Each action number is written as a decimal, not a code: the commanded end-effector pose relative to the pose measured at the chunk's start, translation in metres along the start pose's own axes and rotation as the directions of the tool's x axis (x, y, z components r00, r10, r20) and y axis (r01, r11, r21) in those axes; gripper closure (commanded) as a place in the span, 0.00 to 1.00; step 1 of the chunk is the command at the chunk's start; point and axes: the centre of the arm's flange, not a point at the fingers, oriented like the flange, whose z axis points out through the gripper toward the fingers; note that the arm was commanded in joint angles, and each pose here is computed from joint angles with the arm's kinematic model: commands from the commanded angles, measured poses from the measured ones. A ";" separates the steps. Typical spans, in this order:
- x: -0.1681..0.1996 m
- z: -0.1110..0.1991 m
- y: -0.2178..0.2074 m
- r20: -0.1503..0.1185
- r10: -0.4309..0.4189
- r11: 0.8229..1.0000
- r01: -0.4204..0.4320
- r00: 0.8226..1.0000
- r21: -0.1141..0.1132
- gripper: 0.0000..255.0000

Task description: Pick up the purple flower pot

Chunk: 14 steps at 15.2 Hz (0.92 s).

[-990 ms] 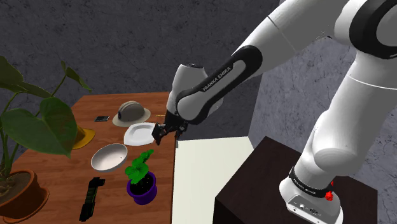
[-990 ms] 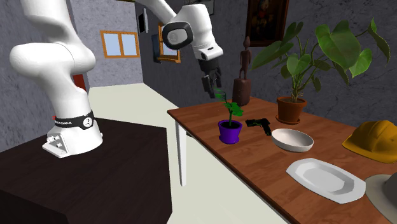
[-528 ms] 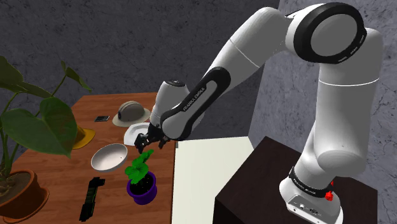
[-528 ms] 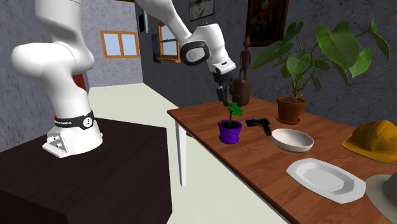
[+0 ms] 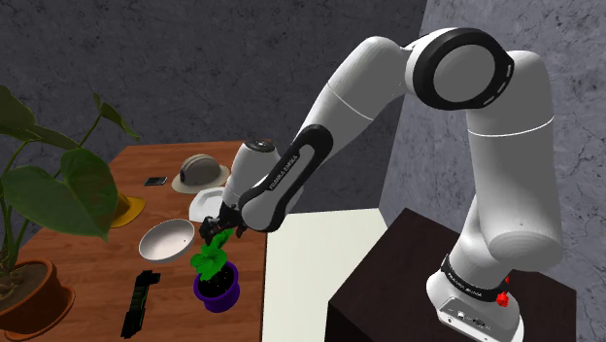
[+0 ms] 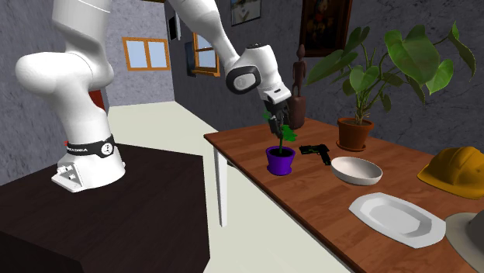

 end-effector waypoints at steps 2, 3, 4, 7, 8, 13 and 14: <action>-0.002 0.007 0.004 0.000 0.000 1.000 0.000 1.000 0.000 0.00; -0.002 0.007 0.004 0.000 0.000 1.000 0.000 1.000 0.000 0.00; -0.002 0.007 0.004 0.000 0.000 1.000 0.000 1.000 0.000 1.00; -0.003 0.007 0.004 0.000 0.000 1.000 0.000 1.000 0.000 1.00; -0.003 0.007 0.004 0.000 0.000 1.000 0.000 1.000 0.000 1.00; -0.002 0.007 0.004 0.000 0.000 1.000 0.000 1.000 0.000 1.00; -0.001 0.002 0.002 0.000 0.000 1.000 0.000 1.000 0.000 1.00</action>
